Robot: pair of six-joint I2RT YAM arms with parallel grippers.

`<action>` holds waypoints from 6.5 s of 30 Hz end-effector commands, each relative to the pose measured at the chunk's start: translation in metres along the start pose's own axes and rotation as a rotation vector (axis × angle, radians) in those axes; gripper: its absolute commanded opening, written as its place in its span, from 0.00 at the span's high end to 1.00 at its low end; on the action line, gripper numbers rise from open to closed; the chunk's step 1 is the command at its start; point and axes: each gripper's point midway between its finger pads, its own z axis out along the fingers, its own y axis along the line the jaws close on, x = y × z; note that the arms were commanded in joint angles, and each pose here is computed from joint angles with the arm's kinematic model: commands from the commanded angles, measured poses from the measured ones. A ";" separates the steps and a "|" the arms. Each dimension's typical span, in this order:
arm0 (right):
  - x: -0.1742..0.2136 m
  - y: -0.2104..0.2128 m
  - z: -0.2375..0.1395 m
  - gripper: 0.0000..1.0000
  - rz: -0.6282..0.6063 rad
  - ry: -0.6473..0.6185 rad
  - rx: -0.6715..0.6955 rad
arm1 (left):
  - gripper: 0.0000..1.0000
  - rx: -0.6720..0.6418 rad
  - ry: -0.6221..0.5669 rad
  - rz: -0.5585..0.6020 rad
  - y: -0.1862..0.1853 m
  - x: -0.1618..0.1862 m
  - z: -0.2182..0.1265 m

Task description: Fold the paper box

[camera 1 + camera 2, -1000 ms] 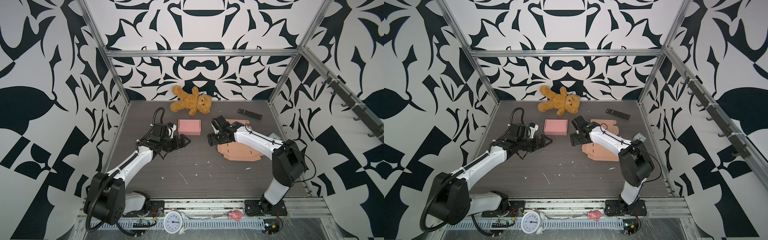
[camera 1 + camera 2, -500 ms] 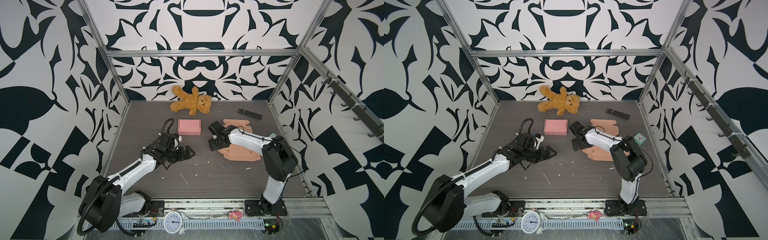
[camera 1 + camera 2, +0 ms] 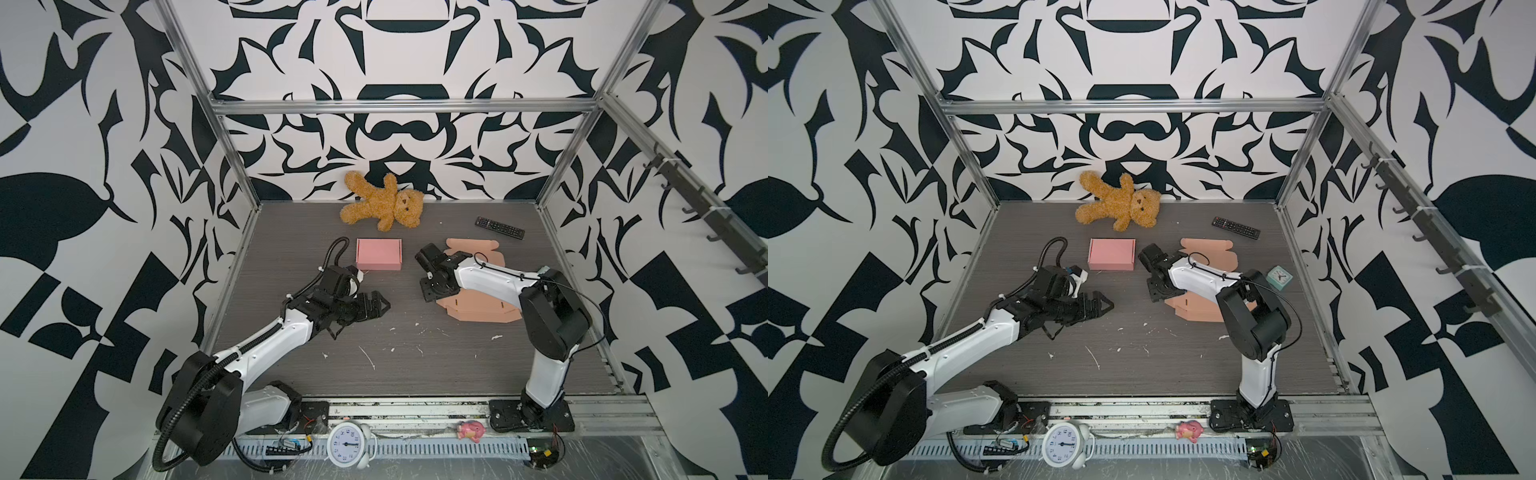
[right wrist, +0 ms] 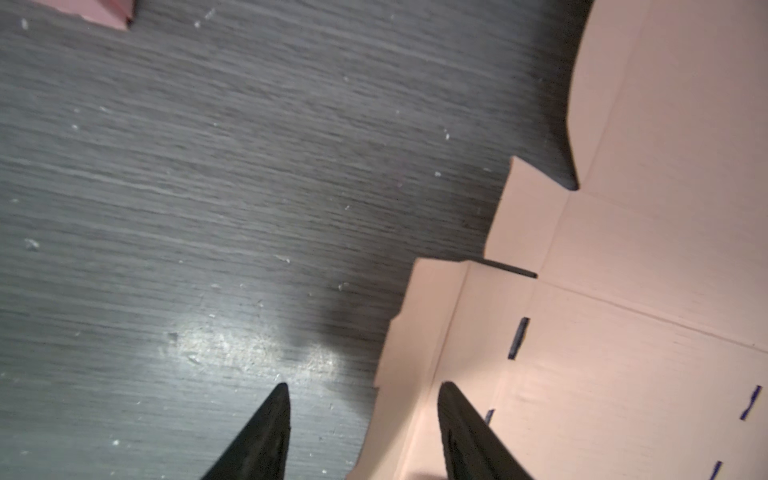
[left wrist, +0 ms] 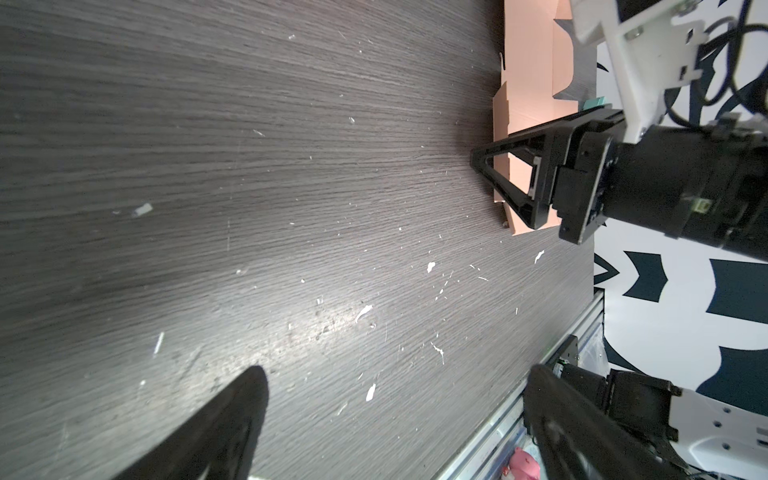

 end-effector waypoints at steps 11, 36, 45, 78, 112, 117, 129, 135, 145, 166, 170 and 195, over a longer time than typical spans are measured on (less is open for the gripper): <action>0.008 -0.013 -0.009 0.63 -0.006 -0.008 0.042 | 0.00 0.010 -0.025 -0.006 -0.003 0.001 -0.001; 0.037 -0.033 -0.028 0.88 -0.009 -0.006 0.077 | 0.02 0.022 -0.018 -0.025 -0.008 0.001 0.004; 0.043 -0.037 -0.042 1.00 -0.019 -0.002 0.084 | 0.02 0.021 -0.020 -0.024 -0.008 0.003 0.001; 0.048 0.021 -0.178 1.00 -0.237 -0.509 -0.105 | 0.05 -0.012 -0.124 -0.210 0.036 -0.040 -0.050; 0.119 0.114 -0.154 1.00 -0.804 -0.403 -0.353 | 0.08 0.007 -0.466 -0.191 0.021 -0.102 -0.171; 0.135 0.126 -0.146 1.00 -0.901 -0.349 -0.344 | 0.08 -0.003 -0.459 -0.200 0.026 -0.100 -0.168; 0.160 0.137 -0.133 1.00 -0.997 -0.274 -0.367 | 0.08 -0.032 -0.440 -0.229 0.040 -0.093 -0.157; 0.164 0.137 -0.128 0.82 -1.011 -0.250 -0.349 | 0.08 -0.025 -0.434 -0.232 0.042 -0.090 -0.153; 0.132 0.132 -0.154 0.67 -0.788 -0.417 -0.320 | 0.08 0.021 -0.377 -0.223 0.043 -0.087 -0.137; 0.107 0.052 -0.113 0.71 0.130 -0.197 -0.379 | 0.04 0.052 -0.016 0.009 -0.002 -0.027 -0.033; 0.113 0.044 -0.096 0.72 0.219 -0.154 -0.433 | 0.03 0.033 0.038 0.046 -0.007 -0.012 -0.018; 0.120 0.030 -0.041 0.72 0.398 -0.082 -0.559 | 0.02 0.014 0.126 0.061 -0.012 0.009 0.010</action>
